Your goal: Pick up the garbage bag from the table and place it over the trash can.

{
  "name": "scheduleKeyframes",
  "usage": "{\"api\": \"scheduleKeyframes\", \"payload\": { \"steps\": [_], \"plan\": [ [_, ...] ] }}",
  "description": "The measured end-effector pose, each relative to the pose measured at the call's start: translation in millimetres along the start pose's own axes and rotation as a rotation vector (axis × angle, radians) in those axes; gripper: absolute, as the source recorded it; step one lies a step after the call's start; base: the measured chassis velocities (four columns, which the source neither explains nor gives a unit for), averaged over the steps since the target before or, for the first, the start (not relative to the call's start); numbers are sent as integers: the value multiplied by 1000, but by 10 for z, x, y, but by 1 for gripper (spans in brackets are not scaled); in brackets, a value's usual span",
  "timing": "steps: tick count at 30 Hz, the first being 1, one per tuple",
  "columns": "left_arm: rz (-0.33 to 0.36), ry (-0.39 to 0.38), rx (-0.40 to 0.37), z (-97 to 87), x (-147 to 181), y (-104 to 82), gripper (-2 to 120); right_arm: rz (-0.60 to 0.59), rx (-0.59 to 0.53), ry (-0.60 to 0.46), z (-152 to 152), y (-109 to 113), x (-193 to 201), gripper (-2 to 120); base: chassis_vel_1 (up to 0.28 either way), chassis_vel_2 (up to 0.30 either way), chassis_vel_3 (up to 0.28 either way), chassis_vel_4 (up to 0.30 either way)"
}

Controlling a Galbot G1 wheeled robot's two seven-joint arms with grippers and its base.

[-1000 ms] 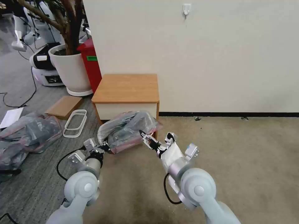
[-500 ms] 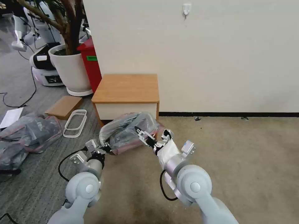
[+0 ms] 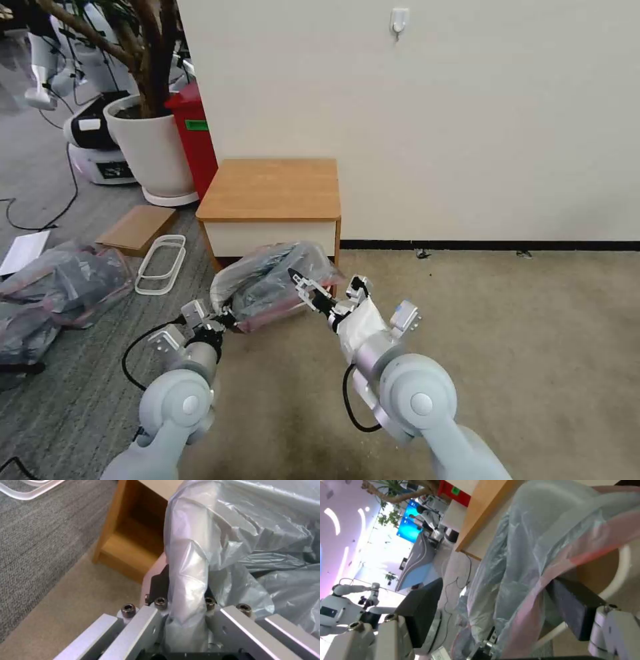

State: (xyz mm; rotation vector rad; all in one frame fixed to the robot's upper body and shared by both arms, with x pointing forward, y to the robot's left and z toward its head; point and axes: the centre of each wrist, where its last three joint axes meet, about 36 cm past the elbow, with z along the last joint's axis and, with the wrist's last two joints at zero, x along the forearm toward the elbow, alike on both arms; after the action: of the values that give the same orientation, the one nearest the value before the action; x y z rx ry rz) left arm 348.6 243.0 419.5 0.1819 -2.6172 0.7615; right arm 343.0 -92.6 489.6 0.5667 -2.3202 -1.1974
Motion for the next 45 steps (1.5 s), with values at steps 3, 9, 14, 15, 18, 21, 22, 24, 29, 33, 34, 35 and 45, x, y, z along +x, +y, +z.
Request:
{"api": "scheduleKeyframes", "payload": {
  "steps": [3, 9, 14, 15, 18, 21, 22, 24, 29, 33, 34, 35, 45],
  "plan": [
    [-1, 1, -2, 12, 6, 1, 3, -3, -5, -5, 5, 8, -9, 78, 0, 0, 0, 0],
    [6, 3, -5, 20, 22, -19, 3, 9, 13, -7, 21, -14, -46, 77, 0, 0, 0, 0],
    [9, -2, -8, 1, 16, -24, 3, 19, 34, -8, 27, -32, -41, 76, 0, 0, 0, 0],
    [9, -2, -10, -1, 17, -22, 3, 22, 41, -8, 27, -35, -40, 76, 0, 0, 0, 0],
    [12, 0, -12, 1, 20, -27, 3, 35, 59, -2, 31, -44, -34, 74, 0, 0, 0, 0],
    [17, 2, -11, 12, 30, -43, 3, 38, 63, -1, 30, -43, -46, 74, 0, 0, 0, 0],
    [20, 3, -9, 17, 37, -54, 3, 39, 63, -1, 27, -43, -60, 73, 0, 0, 0, 0],
    [23, 4, -6, 20, 47, -67, 3, 40, 63, -2, 23, -42, -80, 70, 0, 0, 0, 0],
    [29, 8, -5, 33, 81, -82, 3, 42, 58, -3, 28, -39, -135, 60, 0, 0, 0, 0],
    [31, 8, -5, 32, 101, -86, 3, 52, 50, -3, 47, -65, -179, 46, 0, 0, 0, 0],
    [32, 8, -5, 31, 106, -88, 3, 54, 48, -4, 51, -70, -189, 43, 0, 0, 0, 0],
    [33, 7, -5, 29, 111, -91, 3, 55, 47, -5, 53, -75, -199, 38, 0, 0, 0, 0],
    [32, 11, -3, 40, 100, -91, 3, 69, 42, -26, 78, -130, -220, 1, 0, 0, 0, 0]
  ]
}}
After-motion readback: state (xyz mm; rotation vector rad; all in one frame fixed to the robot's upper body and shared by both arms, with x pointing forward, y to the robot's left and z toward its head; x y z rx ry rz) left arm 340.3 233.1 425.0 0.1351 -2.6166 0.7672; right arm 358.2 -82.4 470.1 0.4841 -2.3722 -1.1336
